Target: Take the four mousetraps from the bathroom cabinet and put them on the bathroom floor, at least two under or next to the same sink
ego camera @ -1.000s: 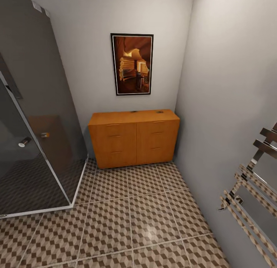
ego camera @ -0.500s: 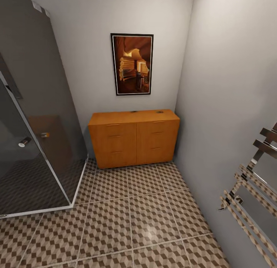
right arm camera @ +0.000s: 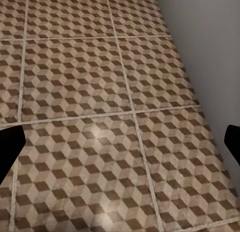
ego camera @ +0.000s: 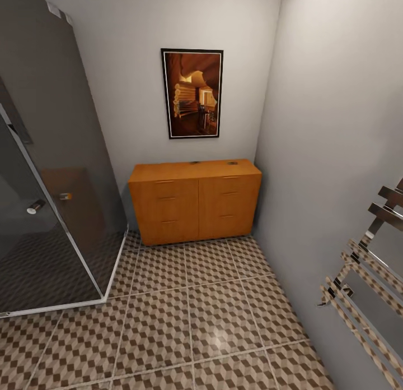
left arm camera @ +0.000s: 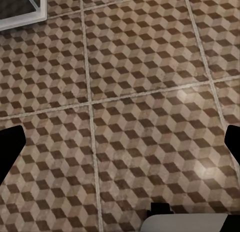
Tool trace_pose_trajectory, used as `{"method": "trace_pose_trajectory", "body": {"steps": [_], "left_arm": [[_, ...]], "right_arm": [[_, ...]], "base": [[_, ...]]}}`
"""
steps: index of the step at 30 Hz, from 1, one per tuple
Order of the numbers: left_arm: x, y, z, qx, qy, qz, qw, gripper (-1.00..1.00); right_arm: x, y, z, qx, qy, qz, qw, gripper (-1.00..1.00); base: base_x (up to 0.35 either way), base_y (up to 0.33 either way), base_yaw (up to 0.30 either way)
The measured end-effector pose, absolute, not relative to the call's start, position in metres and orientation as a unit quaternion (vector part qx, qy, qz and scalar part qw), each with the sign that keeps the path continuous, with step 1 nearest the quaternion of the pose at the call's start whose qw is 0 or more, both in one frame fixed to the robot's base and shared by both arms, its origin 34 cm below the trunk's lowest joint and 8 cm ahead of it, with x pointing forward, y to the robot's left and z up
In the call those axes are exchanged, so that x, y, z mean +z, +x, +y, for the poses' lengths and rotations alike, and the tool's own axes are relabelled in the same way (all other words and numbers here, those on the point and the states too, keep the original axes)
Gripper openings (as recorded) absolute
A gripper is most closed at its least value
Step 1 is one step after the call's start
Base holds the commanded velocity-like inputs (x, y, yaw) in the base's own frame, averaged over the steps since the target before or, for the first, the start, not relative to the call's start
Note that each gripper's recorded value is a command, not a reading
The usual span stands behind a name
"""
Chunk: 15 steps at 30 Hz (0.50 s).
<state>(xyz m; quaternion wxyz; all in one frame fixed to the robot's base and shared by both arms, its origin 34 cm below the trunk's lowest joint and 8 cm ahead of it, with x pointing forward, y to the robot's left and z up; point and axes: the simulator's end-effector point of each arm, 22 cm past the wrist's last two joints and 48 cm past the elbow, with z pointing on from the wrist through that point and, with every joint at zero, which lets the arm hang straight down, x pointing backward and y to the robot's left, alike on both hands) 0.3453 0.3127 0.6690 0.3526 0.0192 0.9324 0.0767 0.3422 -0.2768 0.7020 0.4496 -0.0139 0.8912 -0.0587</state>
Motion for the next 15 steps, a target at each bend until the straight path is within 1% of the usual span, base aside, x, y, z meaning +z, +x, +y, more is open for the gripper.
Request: {"method": "trace_pose_trajectory", "body": {"steps": [15], "left_arm": [[0.6685, 0.3452, 0.3049, 0.073, 0.016, 0.933, 0.353, 1.00]], "right_arm": [[0.7020, 0.3422, -0.2769, -0.059, -0.013, 0.891, 0.450, 1.00]], "base": [[0.002, 0.000, 0.000]]}}
